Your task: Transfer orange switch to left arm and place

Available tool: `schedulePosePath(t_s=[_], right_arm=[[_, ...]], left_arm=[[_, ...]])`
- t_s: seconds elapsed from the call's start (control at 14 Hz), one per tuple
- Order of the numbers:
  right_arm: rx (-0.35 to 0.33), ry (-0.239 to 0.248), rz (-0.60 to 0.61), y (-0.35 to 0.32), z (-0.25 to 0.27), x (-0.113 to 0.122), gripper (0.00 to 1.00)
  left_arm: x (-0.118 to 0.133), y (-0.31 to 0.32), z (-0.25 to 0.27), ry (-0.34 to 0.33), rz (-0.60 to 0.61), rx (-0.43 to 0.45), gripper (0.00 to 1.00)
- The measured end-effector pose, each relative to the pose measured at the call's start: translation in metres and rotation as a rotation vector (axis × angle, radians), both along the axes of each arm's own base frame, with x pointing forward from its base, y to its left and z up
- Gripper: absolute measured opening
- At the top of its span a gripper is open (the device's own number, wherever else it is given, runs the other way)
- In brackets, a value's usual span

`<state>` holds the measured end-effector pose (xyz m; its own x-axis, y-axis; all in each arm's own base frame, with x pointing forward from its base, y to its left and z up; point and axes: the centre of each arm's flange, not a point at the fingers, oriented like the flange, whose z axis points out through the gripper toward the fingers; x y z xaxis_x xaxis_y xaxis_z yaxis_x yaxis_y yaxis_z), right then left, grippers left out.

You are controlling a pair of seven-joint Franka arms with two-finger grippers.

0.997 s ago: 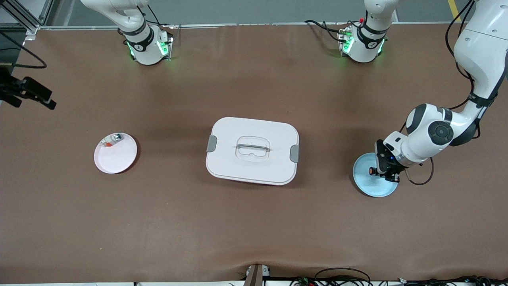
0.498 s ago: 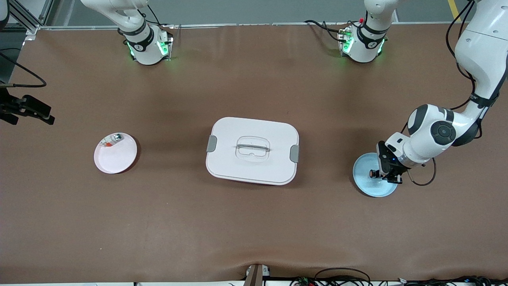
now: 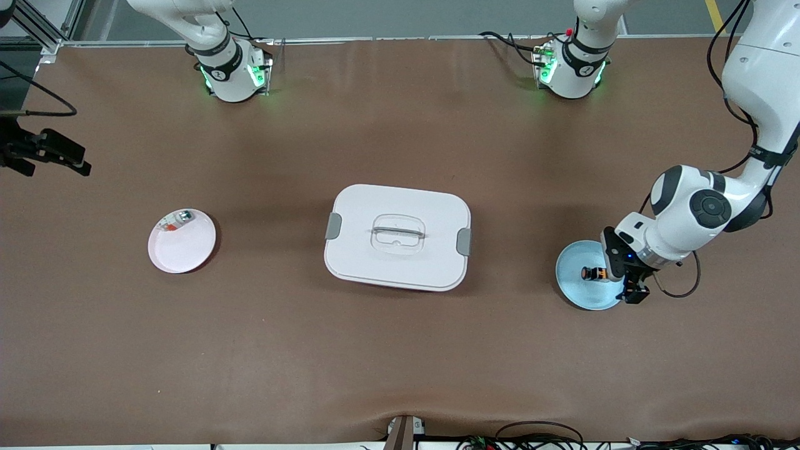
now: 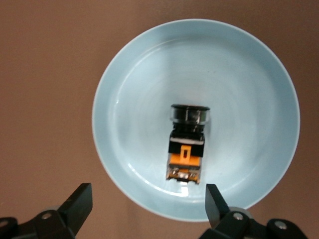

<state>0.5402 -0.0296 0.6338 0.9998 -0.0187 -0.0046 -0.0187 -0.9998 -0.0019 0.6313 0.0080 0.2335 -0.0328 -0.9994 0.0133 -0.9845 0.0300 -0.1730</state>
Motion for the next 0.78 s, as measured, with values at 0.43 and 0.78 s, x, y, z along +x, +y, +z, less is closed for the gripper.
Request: schedulePosePath(t_s=[0.43,0.78], right_arm=[[0.002,0.03,-0.039,0.004,0.009,-0.012,1.0],[0.003,0.016,-0.045,0.004,0.017,-0.012,1.0]], left_arm=[[0.01,0.018,0.073,0.129,0.191,-0.039,1.0],[0.023,0.04,0.127,0.197,0.369,-0.041,1.0]])
